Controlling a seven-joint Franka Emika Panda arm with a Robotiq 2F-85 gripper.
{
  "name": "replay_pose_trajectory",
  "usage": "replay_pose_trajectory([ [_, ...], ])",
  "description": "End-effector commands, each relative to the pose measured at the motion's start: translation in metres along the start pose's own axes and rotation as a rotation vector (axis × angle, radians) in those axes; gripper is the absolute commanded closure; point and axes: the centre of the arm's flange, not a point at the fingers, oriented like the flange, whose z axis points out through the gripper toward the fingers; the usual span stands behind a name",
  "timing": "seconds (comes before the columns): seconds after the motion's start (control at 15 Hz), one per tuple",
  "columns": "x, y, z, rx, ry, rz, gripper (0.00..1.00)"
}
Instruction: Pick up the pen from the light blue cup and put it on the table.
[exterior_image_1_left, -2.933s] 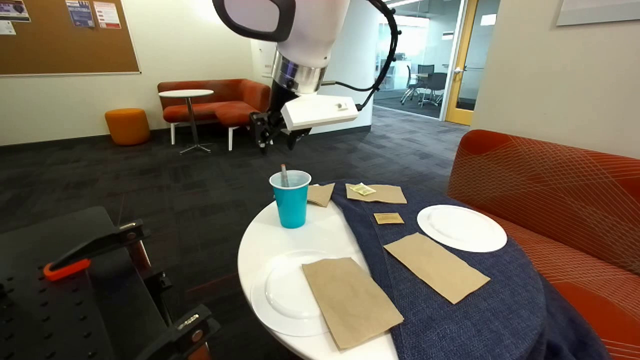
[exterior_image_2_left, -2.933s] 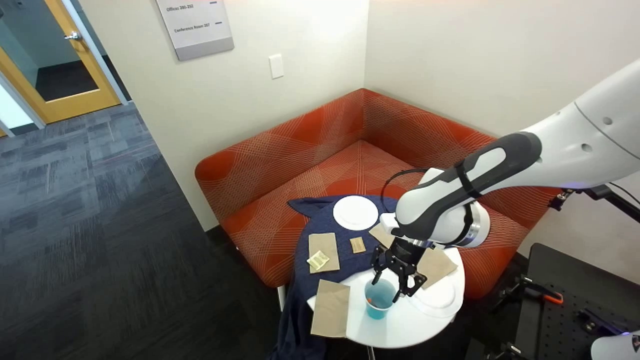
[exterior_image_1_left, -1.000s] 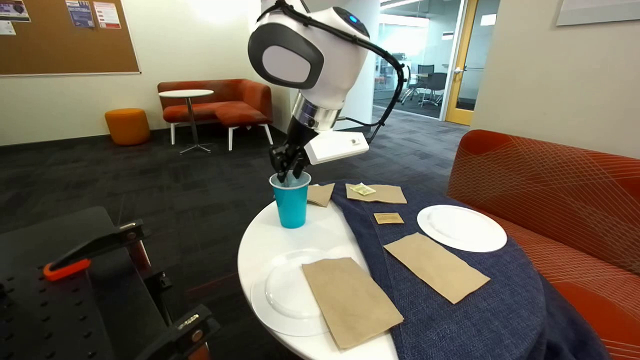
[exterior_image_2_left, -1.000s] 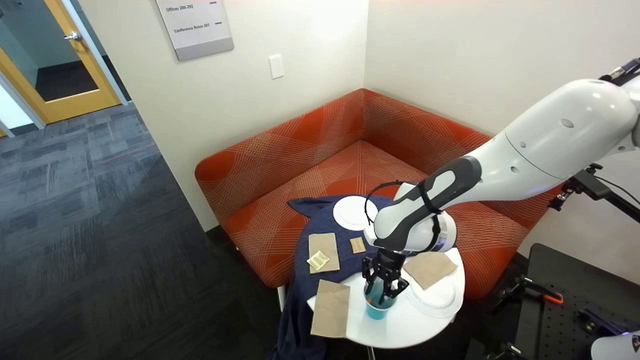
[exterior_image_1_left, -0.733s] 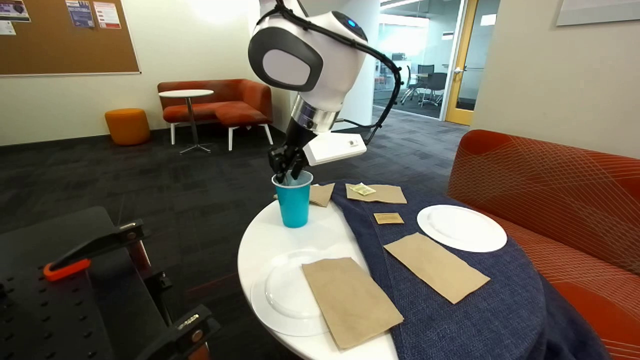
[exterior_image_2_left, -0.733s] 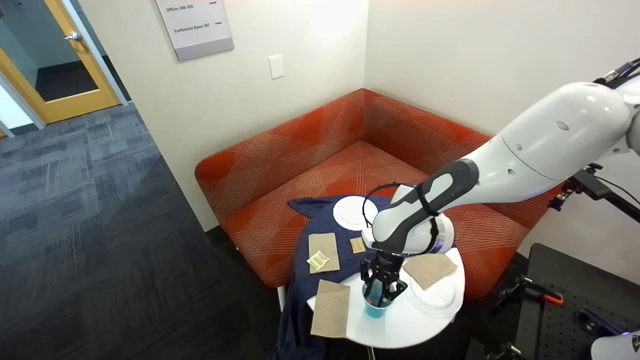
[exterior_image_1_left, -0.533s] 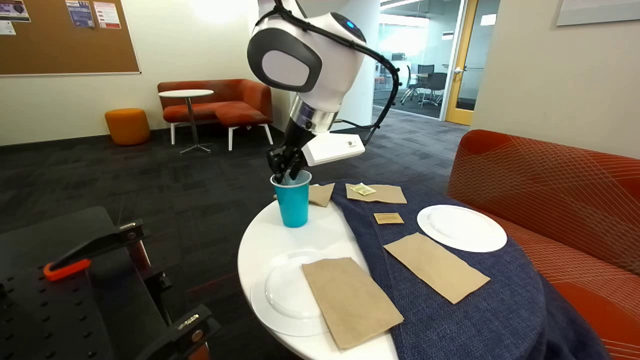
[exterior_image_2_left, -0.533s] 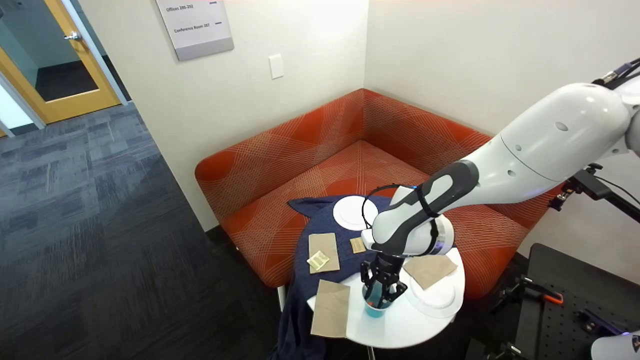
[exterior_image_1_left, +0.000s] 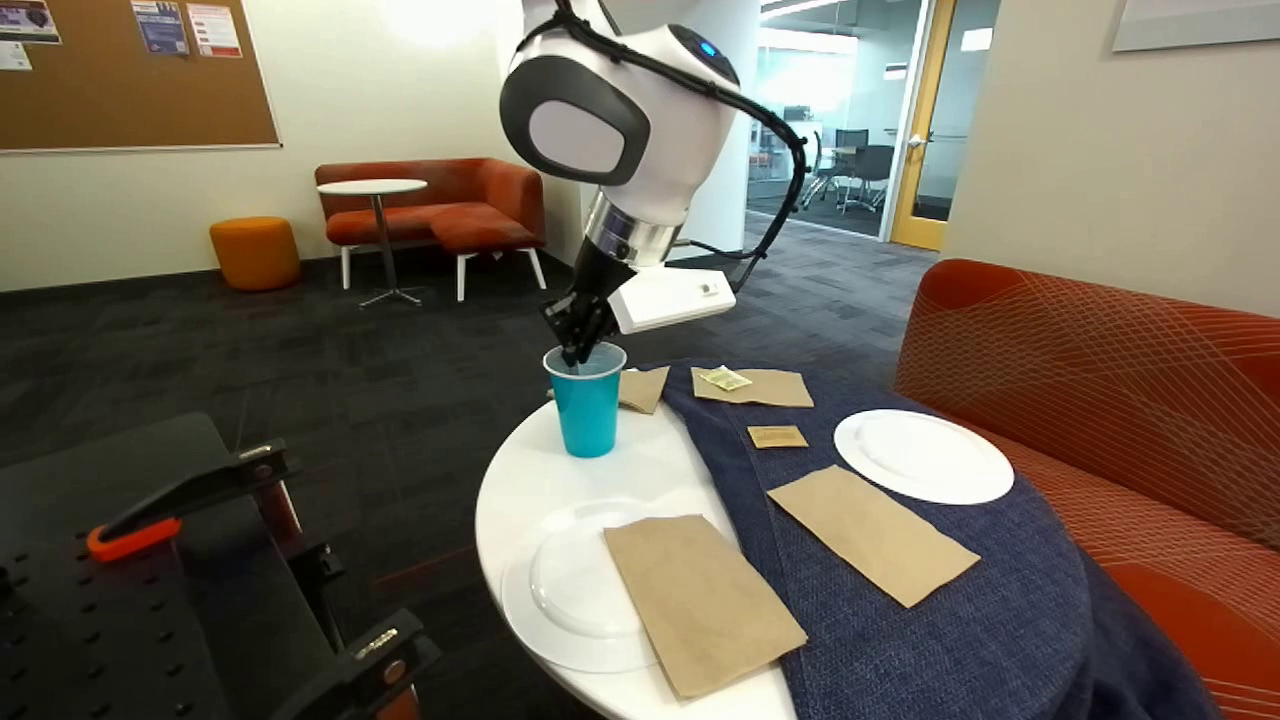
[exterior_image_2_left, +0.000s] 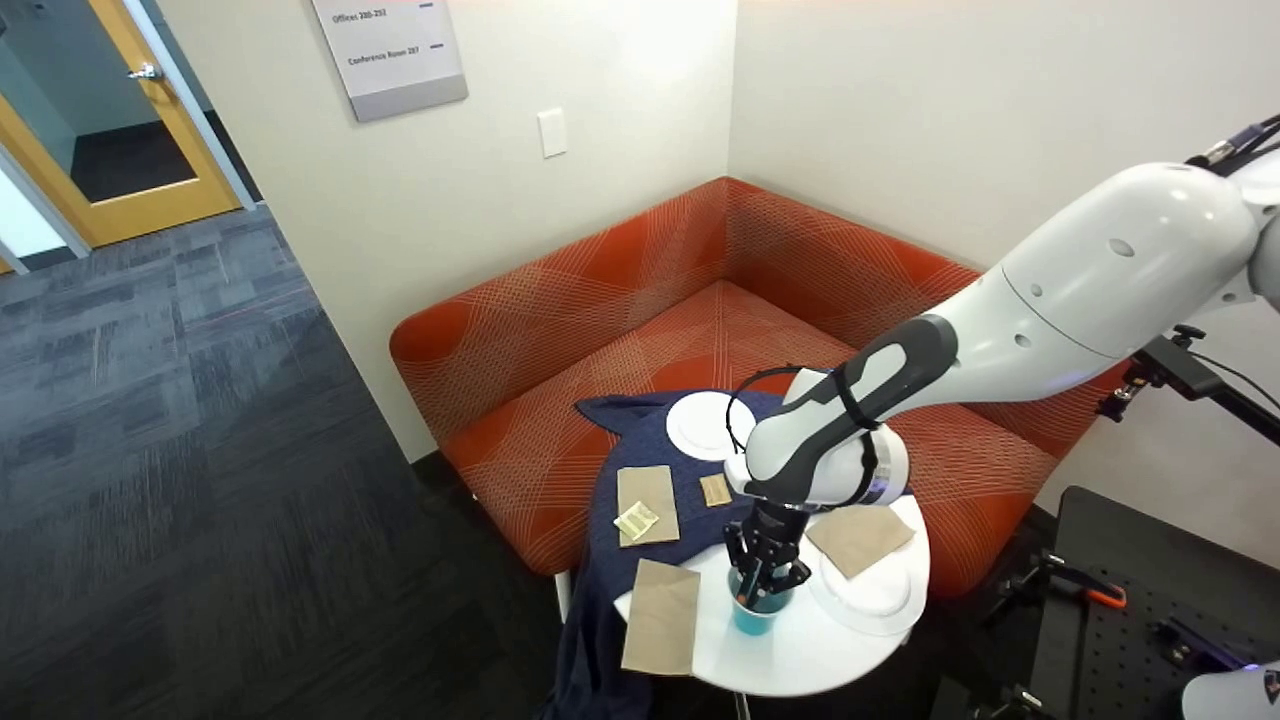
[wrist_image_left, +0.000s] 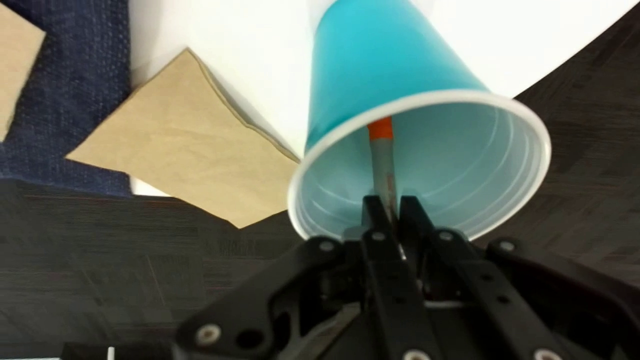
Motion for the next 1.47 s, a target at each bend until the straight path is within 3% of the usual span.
replay_pose_trajectory([
  [0.0, 0.008, 0.001, -0.019, -0.020, 0.013, 0.009, 0.97],
  [0.4, 0.036, -0.003, -0.065, -0.040, 0.066, 0.025, 0.97],
  [1.0, 0.074, -0.032, -0.166, -0.053, 0.137, 0.114, 0.97],
  [1.2, 0.076, -0.040, -0.196, -0.059, 0.174, 0.128, 0.97],
  [1.4, 0.067, -0.040, -0.217, -0.117, 0.166, 0.167, 0.97],
])
